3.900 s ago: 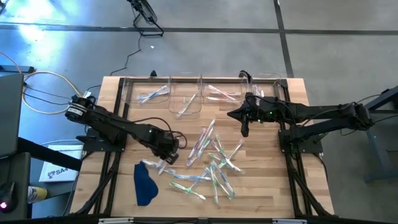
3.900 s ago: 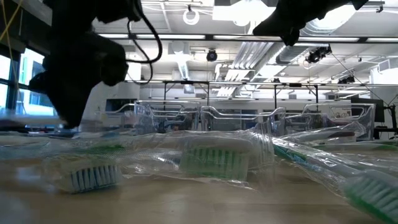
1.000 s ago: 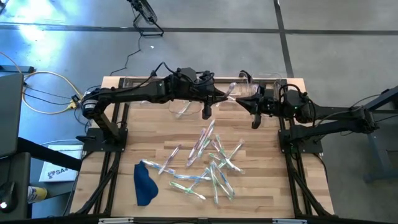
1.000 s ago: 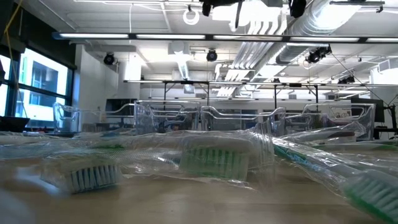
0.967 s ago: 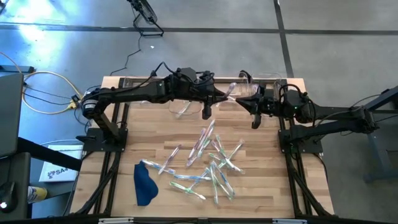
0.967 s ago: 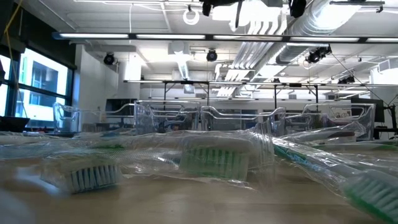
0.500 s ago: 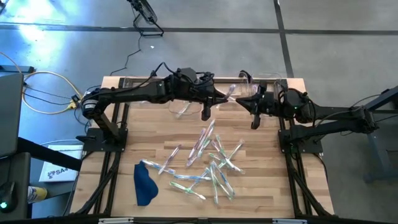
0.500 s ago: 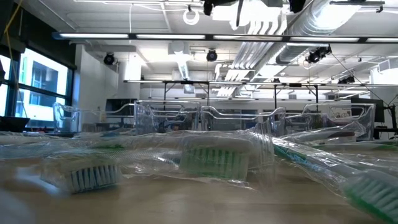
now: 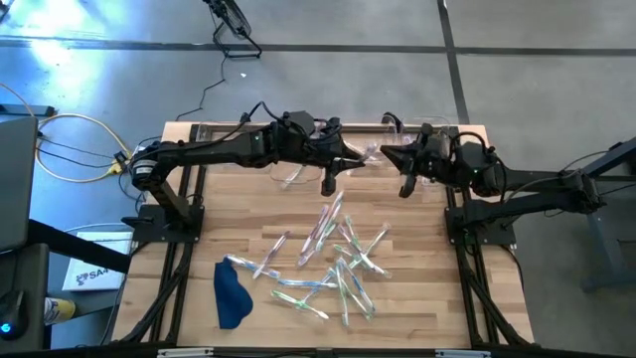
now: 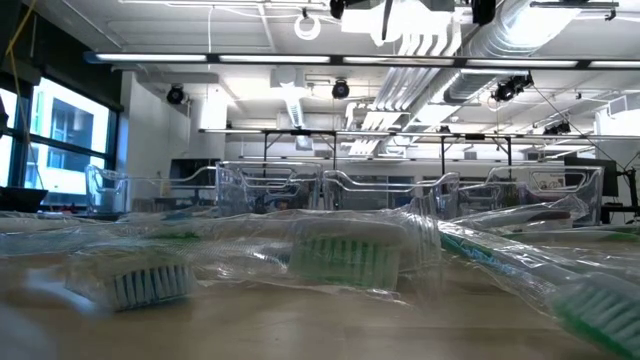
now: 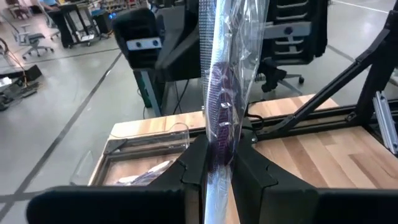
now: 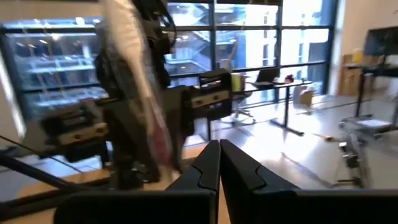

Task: Pick & Place Toothbrushes
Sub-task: Put the purple toothbrush into the right transparent bin

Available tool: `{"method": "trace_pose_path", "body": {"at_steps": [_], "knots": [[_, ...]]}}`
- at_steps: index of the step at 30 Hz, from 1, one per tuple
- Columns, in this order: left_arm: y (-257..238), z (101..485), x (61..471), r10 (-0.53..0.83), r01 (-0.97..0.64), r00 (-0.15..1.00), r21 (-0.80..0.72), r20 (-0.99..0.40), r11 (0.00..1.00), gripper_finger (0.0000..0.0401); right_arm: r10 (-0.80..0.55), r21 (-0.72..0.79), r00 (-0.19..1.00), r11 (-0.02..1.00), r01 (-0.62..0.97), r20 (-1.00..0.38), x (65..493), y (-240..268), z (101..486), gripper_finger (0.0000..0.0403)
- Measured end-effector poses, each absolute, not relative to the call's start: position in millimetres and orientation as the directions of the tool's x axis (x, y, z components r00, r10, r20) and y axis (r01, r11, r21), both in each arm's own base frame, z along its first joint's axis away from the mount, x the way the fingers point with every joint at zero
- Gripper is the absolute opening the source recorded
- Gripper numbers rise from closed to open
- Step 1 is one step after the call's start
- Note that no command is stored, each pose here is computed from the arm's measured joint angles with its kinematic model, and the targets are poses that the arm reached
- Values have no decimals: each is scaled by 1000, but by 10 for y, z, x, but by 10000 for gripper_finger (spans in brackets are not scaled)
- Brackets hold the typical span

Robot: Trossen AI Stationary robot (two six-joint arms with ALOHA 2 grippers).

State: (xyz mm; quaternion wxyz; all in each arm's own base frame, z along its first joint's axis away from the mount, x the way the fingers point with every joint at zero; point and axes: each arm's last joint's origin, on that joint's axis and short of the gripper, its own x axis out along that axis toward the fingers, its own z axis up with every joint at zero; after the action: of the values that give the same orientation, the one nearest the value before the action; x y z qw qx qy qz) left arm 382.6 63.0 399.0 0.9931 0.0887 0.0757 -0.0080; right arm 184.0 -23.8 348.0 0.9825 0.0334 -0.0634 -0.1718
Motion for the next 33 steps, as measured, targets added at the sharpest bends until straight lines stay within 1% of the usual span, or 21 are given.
{"method": "trace_pose_path", "body": {"at_steps": [7,10,13,19,22,25,28,33], "knots": [[631,3997,3827,-2,27,990,175,-144,984,42,-342,175,932,931,320,118,1840,-237,3485,4],[631,3997,3827,-2,28,990,176,-144,984,42,-337,188,934,931,312,118,1840,-235,3485,15],[631,3997,3827,-2,28,989,176,-145,984,42,-336,190,935,931,310,118,1840,-235,3485,45],[625,3997,3827,-17,43,989,174,-145,984,42,-333,247,937,921,300,104,1894,-239,3455,133],[624,3996,3827,-20,45,989,173,-145,984,42,-277,243,954,939,244,114,1923,-225,3456,168],[624,3996,3827,-21,46,989,173,-145,984,42,-263,256,956,941,223,133,1977,-224,3456,193],[624,3994,3827,-21,47,989,172,-147,984,42,-260,259,957,940,222,125,2019,-227,3432,213],[624,3991,3827,-21,47,988,172,-150,984,42,-187,213,976,964,161,108,2130,-215,3372,236]]}}
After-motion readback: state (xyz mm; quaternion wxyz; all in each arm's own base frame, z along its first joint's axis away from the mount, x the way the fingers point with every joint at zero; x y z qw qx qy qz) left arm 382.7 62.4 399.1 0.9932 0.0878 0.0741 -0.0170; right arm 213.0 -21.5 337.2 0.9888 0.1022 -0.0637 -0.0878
